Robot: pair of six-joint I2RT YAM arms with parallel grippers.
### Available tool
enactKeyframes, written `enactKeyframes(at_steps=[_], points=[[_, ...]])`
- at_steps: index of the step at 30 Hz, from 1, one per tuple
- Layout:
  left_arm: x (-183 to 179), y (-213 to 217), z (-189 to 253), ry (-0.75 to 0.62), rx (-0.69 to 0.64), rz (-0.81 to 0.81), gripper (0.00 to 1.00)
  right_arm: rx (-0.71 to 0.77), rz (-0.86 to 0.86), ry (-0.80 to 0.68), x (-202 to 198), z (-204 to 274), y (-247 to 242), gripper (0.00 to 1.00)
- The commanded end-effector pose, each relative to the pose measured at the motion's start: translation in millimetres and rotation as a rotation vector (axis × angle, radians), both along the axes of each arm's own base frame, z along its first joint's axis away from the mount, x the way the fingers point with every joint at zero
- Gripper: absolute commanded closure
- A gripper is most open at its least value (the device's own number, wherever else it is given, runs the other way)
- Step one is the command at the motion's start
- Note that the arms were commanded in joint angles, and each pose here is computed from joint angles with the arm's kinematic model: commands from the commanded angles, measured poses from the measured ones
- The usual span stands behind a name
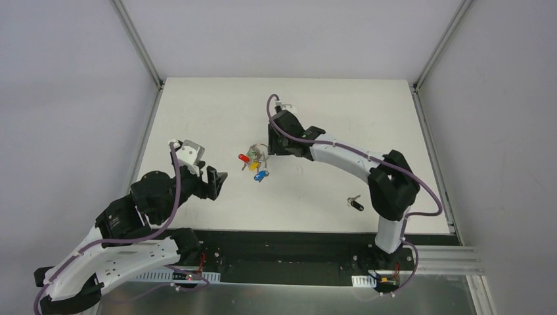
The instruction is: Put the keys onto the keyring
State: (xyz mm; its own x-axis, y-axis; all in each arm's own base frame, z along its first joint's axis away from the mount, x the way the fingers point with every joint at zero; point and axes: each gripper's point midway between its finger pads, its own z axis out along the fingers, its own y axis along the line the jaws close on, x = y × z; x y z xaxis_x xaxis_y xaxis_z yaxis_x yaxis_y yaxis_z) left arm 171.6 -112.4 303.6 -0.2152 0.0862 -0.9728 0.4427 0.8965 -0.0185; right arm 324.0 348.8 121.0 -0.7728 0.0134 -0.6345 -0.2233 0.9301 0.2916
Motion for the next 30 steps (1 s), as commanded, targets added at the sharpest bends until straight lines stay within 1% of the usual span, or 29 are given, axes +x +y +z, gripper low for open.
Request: enactKeyframes(at_steps=[1,6,9,12,25,30], points=[[-9,-8,-16,0.032,-0.002,-0.071,0.3,-0.104,0.017,-0.036,32,-5,3,0.56],[-10,-8,-28,0.033,0.029,-0.082,0.3,-0.16,0.007,-0.001,54,-34,11,0.56],[-10,-6,-32,0.033,0.028,-0.077,0.3,-0.207,0.006,0.02,62,-51,12,0.56],[-11,-5,-39,0.036,0.018,-0.073,0.3,-0.219,0.009,0.035,66,-61,15,0.56],[-9,-4,-45,0.034,0.042,-0.07,0.29,-0.277,0.047,0.101,60,-94,21,0.56],[-9,-2,-44,0.028,0.04,-0.063,0.29,-0.323,0.067,0.094,55,-101,23,0.59]])
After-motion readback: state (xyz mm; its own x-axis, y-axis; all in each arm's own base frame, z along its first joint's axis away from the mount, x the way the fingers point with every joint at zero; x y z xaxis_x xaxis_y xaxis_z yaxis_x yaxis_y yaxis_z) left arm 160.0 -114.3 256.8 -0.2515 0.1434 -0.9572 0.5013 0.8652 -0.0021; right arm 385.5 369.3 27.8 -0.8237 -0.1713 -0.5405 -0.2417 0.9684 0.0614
